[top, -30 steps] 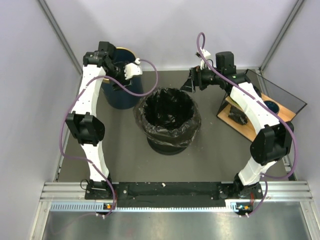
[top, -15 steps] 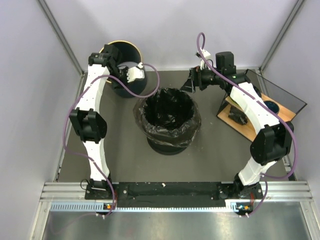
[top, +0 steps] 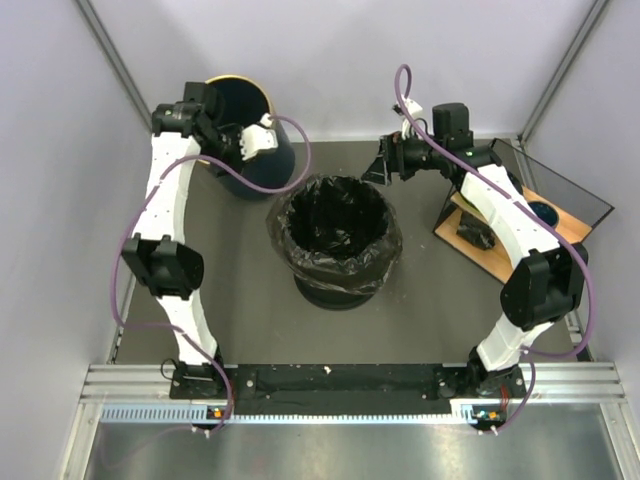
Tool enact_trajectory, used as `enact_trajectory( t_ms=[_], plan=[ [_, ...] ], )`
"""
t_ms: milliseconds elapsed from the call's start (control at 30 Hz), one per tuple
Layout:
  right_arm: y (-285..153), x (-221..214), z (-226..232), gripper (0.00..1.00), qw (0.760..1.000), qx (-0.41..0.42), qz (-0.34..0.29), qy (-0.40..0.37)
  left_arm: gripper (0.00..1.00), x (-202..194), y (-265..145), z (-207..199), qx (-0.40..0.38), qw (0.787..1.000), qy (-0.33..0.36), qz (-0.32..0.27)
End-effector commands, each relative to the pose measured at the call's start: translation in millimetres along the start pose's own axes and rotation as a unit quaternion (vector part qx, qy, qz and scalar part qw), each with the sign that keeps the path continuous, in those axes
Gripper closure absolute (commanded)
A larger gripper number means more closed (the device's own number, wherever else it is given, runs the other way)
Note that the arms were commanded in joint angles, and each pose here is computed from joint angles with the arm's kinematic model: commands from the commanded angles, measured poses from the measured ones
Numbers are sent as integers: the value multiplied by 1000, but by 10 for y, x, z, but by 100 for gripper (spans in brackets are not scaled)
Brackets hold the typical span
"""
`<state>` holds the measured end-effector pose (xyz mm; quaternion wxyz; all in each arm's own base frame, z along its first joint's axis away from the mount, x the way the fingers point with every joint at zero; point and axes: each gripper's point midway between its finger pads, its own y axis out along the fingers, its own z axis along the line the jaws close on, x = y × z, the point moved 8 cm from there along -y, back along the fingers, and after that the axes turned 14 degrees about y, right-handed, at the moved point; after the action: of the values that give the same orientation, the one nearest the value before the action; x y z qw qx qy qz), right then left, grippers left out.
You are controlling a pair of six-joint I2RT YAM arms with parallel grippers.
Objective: Put the trash bags into the trash bin
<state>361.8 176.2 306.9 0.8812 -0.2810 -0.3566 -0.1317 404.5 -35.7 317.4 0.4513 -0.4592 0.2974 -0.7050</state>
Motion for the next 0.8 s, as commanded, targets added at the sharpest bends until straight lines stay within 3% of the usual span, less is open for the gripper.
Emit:
enact_trajectory(
  t_ms=[0, 200, 467, 633, 767],
  plan=[
    [-290, 176, 197, 13, 998, 5, -43, -37, 100, 437, -1105, -361, 101, 994, 36, -18],
    [-474, 298, 312, 1, 995, -17, -79, -58, 100, 730, -1787, -784, 196, 977, 73, -49],
    [-797, 417, 389, 1, 983, -101, -119, -101, 100, 1125, -2461, -1346, 258, 941, 190, -109],
    [-921, 325, 428, 1, 979, -112, -115, -122, 100, 1337, -2750, -1962, 297, 899, 285, -150],
    [-914, 171, 348, 1, 983, -122, -100, -89, 100, 1376, -2796, -2309, 304, 892, 285, -174]
  ],
)
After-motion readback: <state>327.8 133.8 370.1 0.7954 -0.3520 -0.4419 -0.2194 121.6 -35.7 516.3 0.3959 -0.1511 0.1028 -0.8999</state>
